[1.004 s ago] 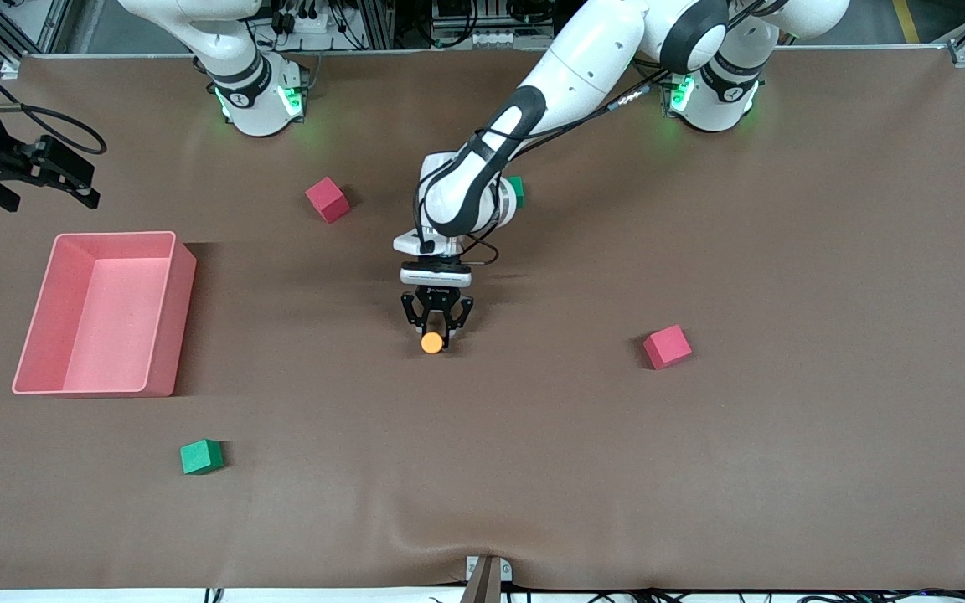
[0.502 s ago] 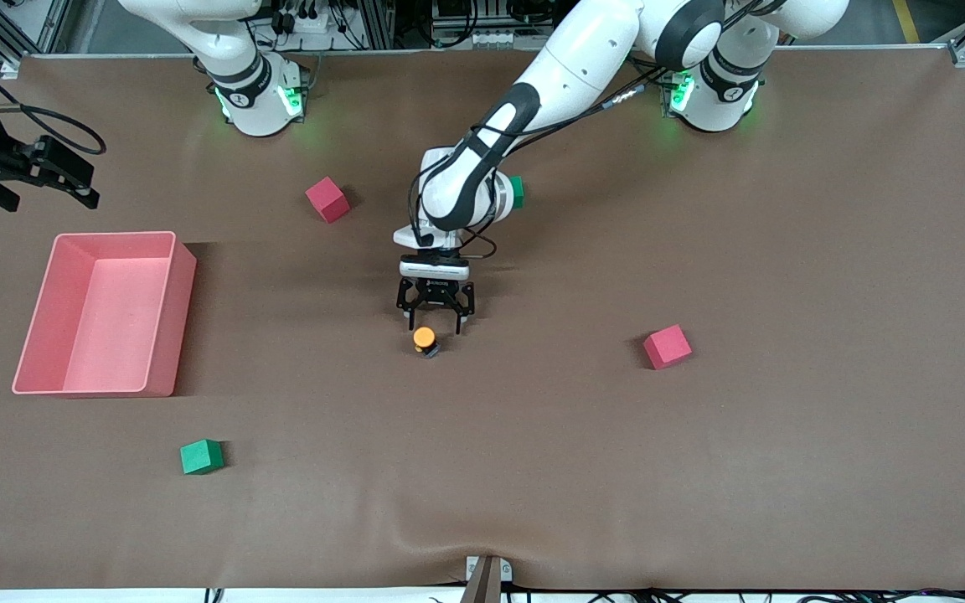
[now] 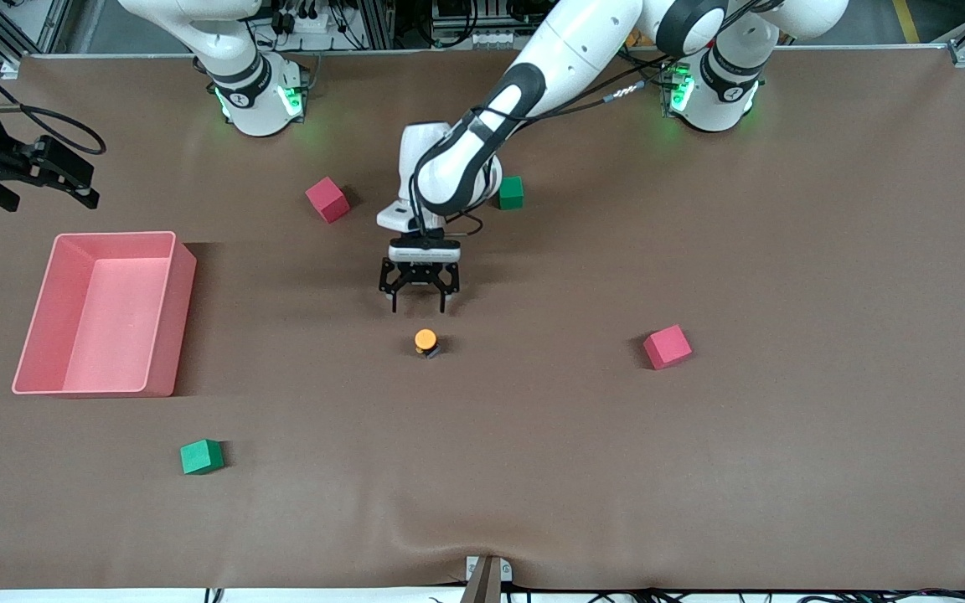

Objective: Place and upright button with both arms
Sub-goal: 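Raise the left gripper away from the standing button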

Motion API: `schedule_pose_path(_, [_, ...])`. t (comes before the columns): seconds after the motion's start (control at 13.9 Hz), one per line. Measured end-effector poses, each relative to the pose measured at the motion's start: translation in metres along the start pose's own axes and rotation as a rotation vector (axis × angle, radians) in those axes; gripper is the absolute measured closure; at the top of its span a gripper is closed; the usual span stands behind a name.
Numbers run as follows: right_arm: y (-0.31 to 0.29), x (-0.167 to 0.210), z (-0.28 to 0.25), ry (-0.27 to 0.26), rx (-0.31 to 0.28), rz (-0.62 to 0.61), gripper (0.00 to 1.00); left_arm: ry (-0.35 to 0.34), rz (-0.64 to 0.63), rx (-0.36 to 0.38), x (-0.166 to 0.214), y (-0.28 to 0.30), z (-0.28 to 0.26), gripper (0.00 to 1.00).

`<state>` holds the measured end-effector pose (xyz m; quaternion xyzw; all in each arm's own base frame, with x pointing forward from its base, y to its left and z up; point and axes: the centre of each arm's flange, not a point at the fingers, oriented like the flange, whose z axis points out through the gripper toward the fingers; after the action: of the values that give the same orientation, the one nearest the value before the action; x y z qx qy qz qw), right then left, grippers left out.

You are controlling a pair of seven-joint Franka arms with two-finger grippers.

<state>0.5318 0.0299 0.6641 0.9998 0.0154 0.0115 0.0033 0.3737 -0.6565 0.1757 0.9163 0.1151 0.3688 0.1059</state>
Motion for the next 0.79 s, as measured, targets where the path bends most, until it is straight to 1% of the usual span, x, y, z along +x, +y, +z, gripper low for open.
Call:
schedule_pose_path(0.14, [0.0, 0.0, 0.0, 0.0, 0.0, 0.0, 0.0, -0.038, -0.079, 0.075, 0.002, 0.011, -0.022, 0.0])
schedule_pose_path(0.29, [0.0, 0.0, 0.0, 0.0, 0.0, 0.0, 0.0, -0.086, -0.088, 0.195, 0.003, 0.018, -0.048, 0.0])
schedule_pose_path(0.36, [0.0, 0.0, 0.0, 0.0, 0.0, 0.0, 0.0, -0.113, -0.085, 0.24, 0.007, 0.022, -0.062, 0.0])
schedule_pose_path(0.43, [0.0, 0.0, 0.0, 0.0, 0.0, 0.0, 0.0, -0.133, -0.079, 0.27, 0.014, 0.026, -0.077, 0.0])
schedule_pose_path(0.65, [0.0, 0.0, 0.0, 0.0, 0.0, 0.0, 0.0, -0.205, -0.058, 0.329, 0.055, 0.035, -0.118, 0.0])
schedule_pose_path(0.79, [0.0, 0.0, 0.0, 0.0, 0.0, -0.001, 0.0, -0.239, -0.047, 0.372, 0.097, 0.035, -0.149, 0.0])
